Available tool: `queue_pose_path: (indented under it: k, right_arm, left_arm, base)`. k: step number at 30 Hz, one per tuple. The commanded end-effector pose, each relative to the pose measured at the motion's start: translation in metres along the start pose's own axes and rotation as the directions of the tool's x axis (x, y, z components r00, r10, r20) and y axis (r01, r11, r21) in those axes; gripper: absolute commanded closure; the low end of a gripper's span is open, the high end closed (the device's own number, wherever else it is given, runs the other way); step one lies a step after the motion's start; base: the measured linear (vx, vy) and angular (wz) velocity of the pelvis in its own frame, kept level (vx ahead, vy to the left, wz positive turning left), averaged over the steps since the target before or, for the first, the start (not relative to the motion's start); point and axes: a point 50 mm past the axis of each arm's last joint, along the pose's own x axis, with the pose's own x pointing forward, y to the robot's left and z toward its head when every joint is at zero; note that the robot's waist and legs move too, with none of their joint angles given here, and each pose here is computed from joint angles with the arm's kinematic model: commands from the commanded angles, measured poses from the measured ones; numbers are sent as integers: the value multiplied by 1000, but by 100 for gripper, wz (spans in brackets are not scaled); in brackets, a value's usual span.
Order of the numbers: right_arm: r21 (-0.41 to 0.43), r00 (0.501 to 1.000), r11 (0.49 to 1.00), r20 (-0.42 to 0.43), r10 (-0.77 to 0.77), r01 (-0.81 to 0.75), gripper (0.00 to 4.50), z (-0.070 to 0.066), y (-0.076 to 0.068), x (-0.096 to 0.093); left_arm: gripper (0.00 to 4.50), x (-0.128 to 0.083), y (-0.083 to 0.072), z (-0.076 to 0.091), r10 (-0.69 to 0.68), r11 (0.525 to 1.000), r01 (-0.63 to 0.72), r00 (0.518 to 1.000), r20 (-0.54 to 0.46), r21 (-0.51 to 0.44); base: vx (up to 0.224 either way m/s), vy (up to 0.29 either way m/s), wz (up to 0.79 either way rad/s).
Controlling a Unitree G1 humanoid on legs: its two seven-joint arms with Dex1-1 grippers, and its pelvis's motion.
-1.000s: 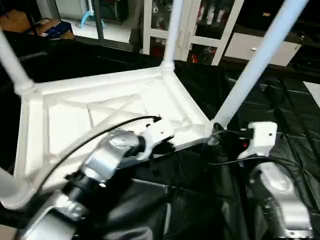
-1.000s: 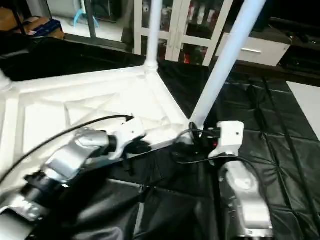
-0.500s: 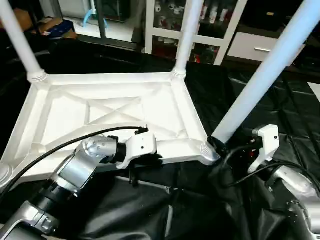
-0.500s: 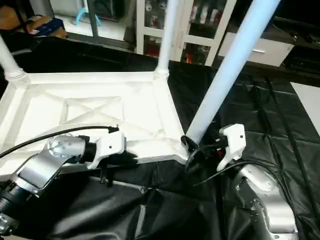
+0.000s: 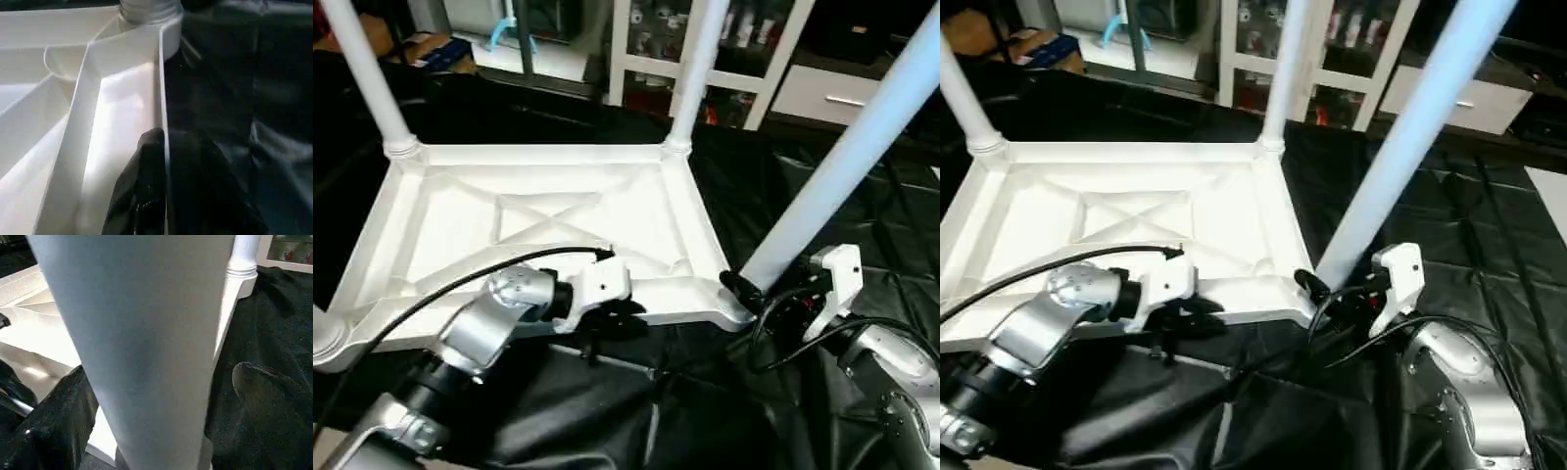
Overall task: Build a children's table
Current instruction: Insert table leg to table base, then rotate leg to tighten
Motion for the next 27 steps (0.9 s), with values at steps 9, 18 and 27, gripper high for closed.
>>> queue_pose_path:
  k: [9,18,27]
  right_arm:
    - [11,1000,1000,7,-13,13,0,-1,3,-5]
    - [16,1000,1000,13,-18,18,0,-1,4,-5]
    - [13,1000,1000,28,-12,12,0,3,4,-5]
  left_arm:
    - [325,29,-2,9,-27,998,29,999,-34,62]
    - [325,35,1,7,-21,992,34,994,-109,118]
    - [362,30,9,-4,22,997,-9,985,-170,76]
  base:
    - [0,0,0]
    - [0,0,0]
    - [0,0,0]
